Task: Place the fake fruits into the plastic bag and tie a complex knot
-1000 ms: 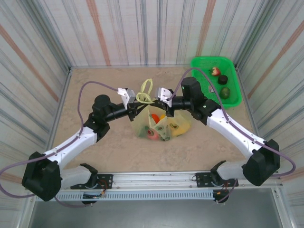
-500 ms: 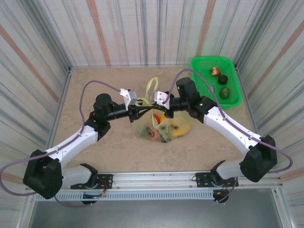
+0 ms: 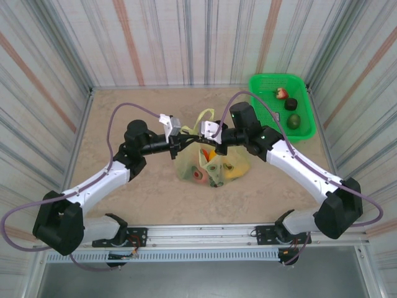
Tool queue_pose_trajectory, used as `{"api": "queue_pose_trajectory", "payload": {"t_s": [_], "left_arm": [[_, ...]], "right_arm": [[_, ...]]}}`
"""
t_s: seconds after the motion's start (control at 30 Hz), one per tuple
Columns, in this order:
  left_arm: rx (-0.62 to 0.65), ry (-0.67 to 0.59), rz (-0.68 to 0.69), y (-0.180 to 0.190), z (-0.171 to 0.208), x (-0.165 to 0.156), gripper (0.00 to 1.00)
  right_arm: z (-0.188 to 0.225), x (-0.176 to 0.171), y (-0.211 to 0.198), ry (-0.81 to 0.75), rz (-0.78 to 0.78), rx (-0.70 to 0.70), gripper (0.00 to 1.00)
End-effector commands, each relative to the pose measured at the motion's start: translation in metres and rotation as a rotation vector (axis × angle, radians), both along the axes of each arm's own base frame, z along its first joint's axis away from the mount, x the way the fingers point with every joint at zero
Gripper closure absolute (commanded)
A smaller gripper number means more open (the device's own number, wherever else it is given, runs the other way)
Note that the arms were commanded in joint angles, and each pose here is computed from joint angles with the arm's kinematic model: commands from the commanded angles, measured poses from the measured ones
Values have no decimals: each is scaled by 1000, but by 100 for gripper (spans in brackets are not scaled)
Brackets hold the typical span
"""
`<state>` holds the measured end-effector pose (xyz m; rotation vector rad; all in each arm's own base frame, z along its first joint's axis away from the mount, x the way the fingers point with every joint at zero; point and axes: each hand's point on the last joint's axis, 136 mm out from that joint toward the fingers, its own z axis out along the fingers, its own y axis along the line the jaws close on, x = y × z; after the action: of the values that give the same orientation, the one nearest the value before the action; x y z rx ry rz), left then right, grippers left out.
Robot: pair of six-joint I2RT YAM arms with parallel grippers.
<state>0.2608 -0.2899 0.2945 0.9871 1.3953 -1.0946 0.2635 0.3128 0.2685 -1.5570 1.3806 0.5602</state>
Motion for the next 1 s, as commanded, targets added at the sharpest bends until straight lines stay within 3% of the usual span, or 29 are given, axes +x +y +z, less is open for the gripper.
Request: {"api": "queue_pose_trajectory", "payload": {"t_s": [0.0, 0.13, 0.23, 0.33, 0.5, 0.57, 0.7, 0.83, 0.97], "left_arm": [[-37, -61, 13, 3, 23, 2, 100], [-51, -64, 27, 4, 29, 3, 100], [-66, -62, 29, 4, 33, 3, 100], [-60, -72, 21, 1, 34, 1, 99], [-52, -58, 9, -4, 31, -1, 86], [-47, -55, 16, -4, 30, -1, 75], [-35, -56, 34, -3, 29, 2, 61], [-32, -53, 34, -4, 31, 4, 53], [-31, -57, 14, -8, 34, 4, 52]], "right_arm": [[11, 0, -11, -37, -43, 11, 100], [15, 5, -20, -76, -116, 27, 87], [12, 9, -23, -82, -148, 22, 83], [9, 8, -23, -71, -142, 7, 100], [14, 6, -23, -73, -131, 13, 100], [16, 4, -25, -78, -128, 10, 100], [19, 1, -31, -77, -129, 8, 100], [21, -2, -37, -85, -140, 8, 100], [20, -2, -43, -83, -153, 8, 100]]}}
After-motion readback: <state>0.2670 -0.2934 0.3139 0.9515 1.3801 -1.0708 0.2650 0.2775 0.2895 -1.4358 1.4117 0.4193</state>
